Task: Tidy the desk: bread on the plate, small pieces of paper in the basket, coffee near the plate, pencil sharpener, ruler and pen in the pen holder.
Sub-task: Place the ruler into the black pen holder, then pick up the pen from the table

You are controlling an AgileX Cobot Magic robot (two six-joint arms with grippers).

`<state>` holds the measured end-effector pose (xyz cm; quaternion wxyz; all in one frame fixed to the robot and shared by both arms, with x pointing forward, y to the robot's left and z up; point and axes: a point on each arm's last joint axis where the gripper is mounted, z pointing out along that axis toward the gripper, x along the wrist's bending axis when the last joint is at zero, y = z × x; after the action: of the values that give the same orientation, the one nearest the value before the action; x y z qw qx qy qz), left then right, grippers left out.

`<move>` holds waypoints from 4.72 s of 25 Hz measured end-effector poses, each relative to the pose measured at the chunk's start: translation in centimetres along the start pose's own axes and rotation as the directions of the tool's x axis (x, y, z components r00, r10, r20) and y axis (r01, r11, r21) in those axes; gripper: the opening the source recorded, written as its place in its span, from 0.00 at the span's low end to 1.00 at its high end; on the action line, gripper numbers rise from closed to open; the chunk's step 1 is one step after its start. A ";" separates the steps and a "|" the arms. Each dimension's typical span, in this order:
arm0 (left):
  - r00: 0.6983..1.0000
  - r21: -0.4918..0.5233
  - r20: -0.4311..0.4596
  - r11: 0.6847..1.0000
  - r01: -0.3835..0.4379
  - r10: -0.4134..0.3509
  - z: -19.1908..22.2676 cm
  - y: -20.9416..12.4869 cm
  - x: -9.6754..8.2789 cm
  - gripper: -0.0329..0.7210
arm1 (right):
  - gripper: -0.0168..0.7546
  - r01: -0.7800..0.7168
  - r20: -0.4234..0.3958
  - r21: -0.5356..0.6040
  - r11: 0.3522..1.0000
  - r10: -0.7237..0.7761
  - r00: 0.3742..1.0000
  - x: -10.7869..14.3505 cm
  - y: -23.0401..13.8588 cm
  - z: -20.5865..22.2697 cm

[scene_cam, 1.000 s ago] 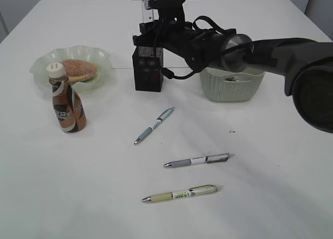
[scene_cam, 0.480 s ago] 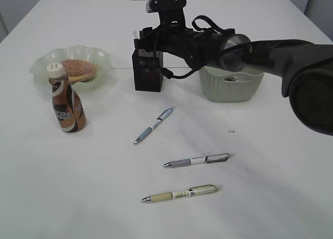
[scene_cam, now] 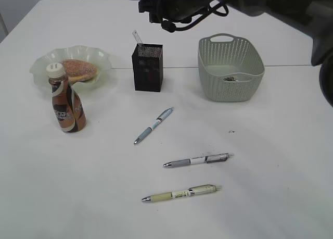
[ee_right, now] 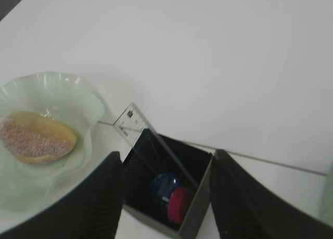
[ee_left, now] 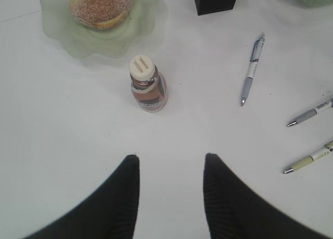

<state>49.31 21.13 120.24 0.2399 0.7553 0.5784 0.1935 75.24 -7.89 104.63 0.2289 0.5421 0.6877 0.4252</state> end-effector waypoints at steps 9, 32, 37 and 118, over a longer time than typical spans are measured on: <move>1.000 0.028 -0.002 1.000 -0.001 0.001 0.7 0.0 -0.1 0.44 | 0.51 -0.059 -0.039 0.365 0.929 0.079 0.996 1.4 1.0 -5.8; 0.993 0.197 0.110 0.978 -0.067 0.046 8.8 2.2 -2.5 0.44 | 0.51 -0.177 0.128 0.306 0.935 0.144 0.981 -8.4 4.8 -13.4; 0.984 0.186 0.149 0.975 -0.121 0.094 10.7 4.0 -3.9 0.44 | 0.51 -0.170 0.236 0.443 0.880 0.069 0.969 -11.6 1.4 -14.8; 0.923 0.417 0.312 0.841 -0.345 0.224 38.7 0.6 -13.3 0.49 | 0.50 -0.066 0.196 0.581 0.811 -0.060 0.979 -11.0 -2.7 -18.9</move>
<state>68.43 2.75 89.00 0.0917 0.8866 0.4532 -0.0139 62.51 -24.77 110.86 0.1200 0.6280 0.7569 0.1352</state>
